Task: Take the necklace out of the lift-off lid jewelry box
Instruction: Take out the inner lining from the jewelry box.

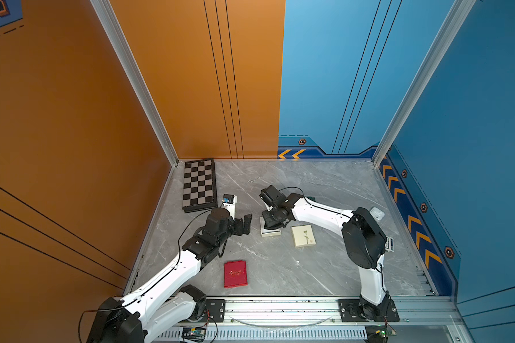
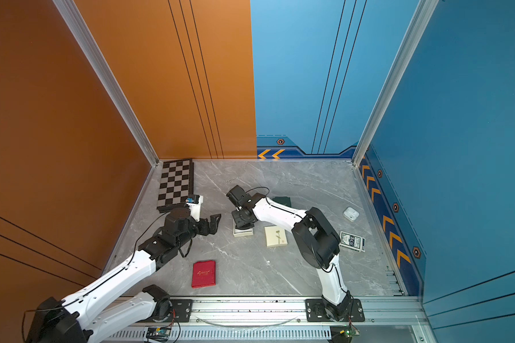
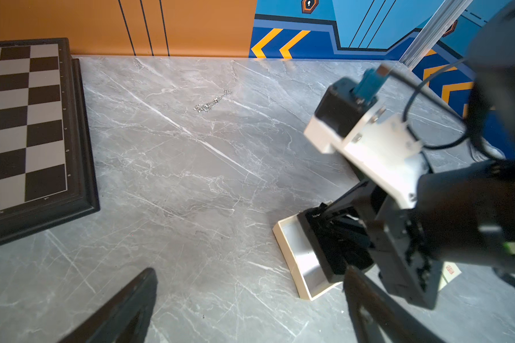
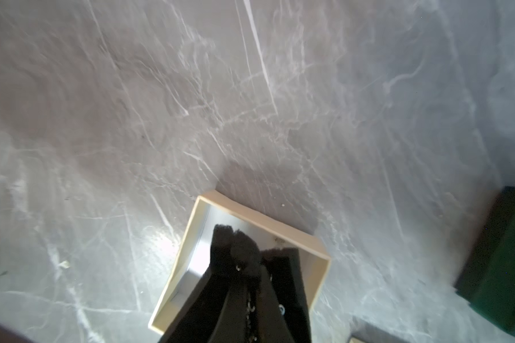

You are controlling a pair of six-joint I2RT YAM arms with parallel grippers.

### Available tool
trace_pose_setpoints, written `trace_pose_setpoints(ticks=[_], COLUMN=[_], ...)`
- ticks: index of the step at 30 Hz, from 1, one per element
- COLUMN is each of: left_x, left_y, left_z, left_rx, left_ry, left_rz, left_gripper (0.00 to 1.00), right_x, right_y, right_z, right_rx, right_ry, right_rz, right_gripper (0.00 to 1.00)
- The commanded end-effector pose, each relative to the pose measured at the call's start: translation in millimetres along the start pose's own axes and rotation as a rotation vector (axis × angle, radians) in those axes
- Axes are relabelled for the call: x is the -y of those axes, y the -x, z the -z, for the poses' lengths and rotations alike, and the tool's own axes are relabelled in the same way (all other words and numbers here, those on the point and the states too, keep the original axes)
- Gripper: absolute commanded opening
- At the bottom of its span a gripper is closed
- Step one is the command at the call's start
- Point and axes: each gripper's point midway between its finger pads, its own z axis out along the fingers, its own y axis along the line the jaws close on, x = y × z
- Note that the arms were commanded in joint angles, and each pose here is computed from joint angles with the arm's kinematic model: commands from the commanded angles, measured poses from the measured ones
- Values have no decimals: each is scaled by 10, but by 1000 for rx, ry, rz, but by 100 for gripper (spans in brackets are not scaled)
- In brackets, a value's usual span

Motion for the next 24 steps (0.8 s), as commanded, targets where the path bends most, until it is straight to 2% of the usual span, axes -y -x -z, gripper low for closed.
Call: trace_pose_setpoints(ticks=[1,5,12,19,24], left_x=[89,188,604,834,933], left_y=[77,49,-16,-64,-69], left_z=[24,-5,-26,-110,-179], left_rx=[-7,-35,-133,-204,-226], left_ry=[-48,-105,-345,-492,-556], left_rz=[14,28,75,127,154], left_gripper=[98,97,95,87,74], right_x=[44,43,103,95,19], right_y=[81,134,264,310,351], right_z=[268,405,601,615,672], right_rx=[40,70,148,175,204], right_ry=[-4,2,-13,1,48], right_rz=[-8,-17,-29,-28,-38], right_gripper=[7,7,6,6,6])
